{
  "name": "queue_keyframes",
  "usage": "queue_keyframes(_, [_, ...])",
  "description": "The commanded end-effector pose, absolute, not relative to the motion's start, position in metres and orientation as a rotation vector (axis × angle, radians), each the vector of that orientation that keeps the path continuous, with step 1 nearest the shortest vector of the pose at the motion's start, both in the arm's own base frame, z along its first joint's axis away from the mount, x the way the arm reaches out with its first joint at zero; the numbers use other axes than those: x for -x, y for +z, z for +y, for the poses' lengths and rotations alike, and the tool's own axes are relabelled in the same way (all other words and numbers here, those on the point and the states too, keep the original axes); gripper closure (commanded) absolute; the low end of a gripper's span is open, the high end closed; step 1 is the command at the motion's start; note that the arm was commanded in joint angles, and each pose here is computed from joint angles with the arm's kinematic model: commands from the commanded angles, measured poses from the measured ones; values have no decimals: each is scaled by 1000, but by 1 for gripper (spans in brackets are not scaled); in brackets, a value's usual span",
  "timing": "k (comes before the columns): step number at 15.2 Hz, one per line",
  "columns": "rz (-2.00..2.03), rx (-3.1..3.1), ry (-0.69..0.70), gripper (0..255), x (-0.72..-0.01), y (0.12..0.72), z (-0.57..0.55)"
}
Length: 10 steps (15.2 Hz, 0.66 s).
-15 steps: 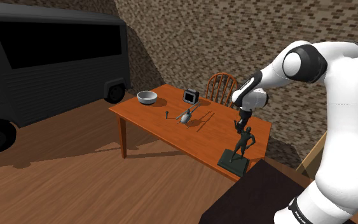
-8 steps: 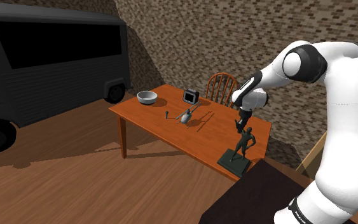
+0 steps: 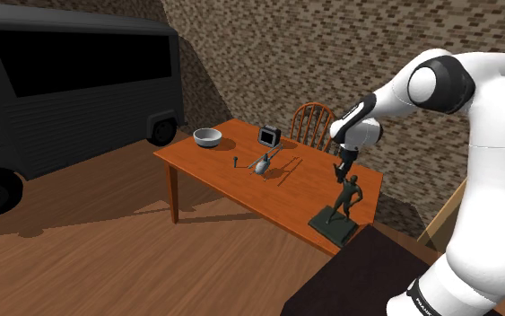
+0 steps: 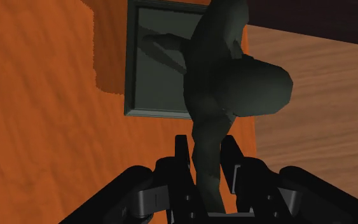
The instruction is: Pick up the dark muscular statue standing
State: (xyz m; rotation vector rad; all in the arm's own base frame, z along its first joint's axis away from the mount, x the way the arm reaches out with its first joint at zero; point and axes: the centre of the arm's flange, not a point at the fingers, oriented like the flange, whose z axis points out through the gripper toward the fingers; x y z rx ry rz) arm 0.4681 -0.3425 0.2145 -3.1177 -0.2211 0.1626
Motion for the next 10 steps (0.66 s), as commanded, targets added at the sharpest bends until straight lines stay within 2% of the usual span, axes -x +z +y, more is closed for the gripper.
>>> queue_keyframes(1, [-221,3118,162,255,-468,225,-344])
queue_keyframes(10, [-221,3118,162,255,-468,262,-344])
